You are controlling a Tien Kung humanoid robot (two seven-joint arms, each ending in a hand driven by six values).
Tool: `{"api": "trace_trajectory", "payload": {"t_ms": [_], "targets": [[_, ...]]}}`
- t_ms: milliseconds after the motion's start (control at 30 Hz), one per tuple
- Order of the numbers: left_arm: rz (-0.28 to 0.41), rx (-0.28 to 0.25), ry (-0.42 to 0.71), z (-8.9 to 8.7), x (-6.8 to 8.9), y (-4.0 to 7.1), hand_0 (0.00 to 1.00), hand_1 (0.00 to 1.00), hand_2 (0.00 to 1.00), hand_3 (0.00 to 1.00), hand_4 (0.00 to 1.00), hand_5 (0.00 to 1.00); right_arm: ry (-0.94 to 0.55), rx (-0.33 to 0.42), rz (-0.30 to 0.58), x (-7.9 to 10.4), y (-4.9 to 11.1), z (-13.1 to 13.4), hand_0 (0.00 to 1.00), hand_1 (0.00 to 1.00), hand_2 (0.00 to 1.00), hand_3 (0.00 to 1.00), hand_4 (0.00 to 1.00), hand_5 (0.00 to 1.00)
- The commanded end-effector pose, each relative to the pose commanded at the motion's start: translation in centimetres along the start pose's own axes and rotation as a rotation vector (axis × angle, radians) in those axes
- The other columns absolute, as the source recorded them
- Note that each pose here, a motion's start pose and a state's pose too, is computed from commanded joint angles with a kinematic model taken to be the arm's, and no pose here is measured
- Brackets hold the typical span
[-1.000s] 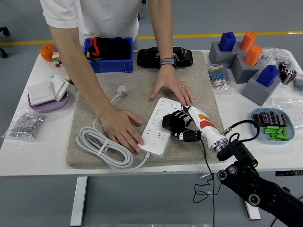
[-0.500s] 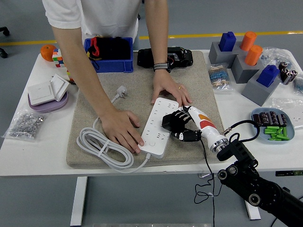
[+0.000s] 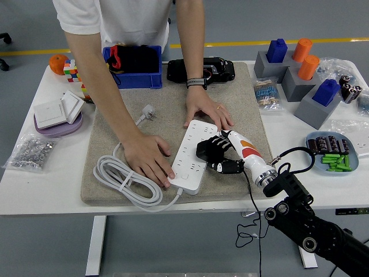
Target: Press the white button,pick up the black plug,place it near the board,insert it into the board
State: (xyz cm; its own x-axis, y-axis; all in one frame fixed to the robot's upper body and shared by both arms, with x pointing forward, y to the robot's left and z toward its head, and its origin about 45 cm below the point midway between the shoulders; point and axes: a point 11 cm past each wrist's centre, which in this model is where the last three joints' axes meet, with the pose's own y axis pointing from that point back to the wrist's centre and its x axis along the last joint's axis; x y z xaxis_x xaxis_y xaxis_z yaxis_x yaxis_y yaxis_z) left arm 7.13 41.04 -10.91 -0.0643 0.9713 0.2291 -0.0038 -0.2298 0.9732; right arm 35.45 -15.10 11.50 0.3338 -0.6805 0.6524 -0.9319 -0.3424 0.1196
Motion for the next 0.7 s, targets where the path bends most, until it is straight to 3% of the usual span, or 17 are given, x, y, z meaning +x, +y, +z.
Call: {"api": "trace_trajectory", "payload": {"t_ms": [133, 167, 333, 367, 567, 600, 700], "targets": [[0.0, 0.0, 0.001, -0.02, 0.0, 0.0, 0.707, 0.664, 0.584, 0.679, 0.662, 0.271, 0.0, 0.0, -0.002, -0.04, 0.0, -0.04, 0.523, 0.546, 0.554, 0.585, 0.903, 0.002], [0.0, 0.001, 0.001, -0.04, 0.0, -0.01, 0.707, 0.665, 0.584, 0.679, 0.663, 0.271, -0.002, -0.001, -0.003, -0.07, 0.01, -0.05, 0.592, 0.631, 0.589, 0.606, 0.949, 0.007], [0.0, 0.001, 0.001, -0.05, -0.01, -0.01, 0.707, 0.665, 0.584, 0.679, 0.663, 0.271, -0.011, -0.007, -0.01, -0.19, 0.03, 0.01, 0.592, 0.631, 0.589, 0.606, 0.949, 0.007], [0.0, 0.001, 0.001, -0.06, -0.01, -0.01, 0.707, 0.664, 0.584, 0.679, 0.662, 0.271, -0.011, -0.007, -0.01, -0.2, 0.03, 0.02, 0.656, 0.686, 0.652, 0.664, 0.985, 0.042], [-0.001, 0.001, 0.002, -0.06, -0.03, -0.01, 0.707, 0.664, 0.584, 0.679, 0.662, 0.271, -0.018, -0.003, -0.005, -0.09, -0.01, -0.11, 0.656, 0.686, 0.652, 0.664, 0.985, 0.042], [-0.001, 0.001, 0.002, -0.06, -0.03, -0.01, 0.706, 0.664, 0.584, 0.679, 0.662, 0.271, -0.019, -0.002, -0.004, -0.07, -0.02, -0.14, 0.742, 0.773, 0.746, 0.755, 0.998, 0.105], [-0.001, 0.001, 0.001, -0.05, -0.02, -0.01, 0.706, 0.664, 0.584, 0.679, 0.662, 0.271, -0.021, 0.001, -0.001, 0.01, -0.05, -0.22, 0.742, 0.773, 0.746, 0.755, 0.998, 0.105]]}}
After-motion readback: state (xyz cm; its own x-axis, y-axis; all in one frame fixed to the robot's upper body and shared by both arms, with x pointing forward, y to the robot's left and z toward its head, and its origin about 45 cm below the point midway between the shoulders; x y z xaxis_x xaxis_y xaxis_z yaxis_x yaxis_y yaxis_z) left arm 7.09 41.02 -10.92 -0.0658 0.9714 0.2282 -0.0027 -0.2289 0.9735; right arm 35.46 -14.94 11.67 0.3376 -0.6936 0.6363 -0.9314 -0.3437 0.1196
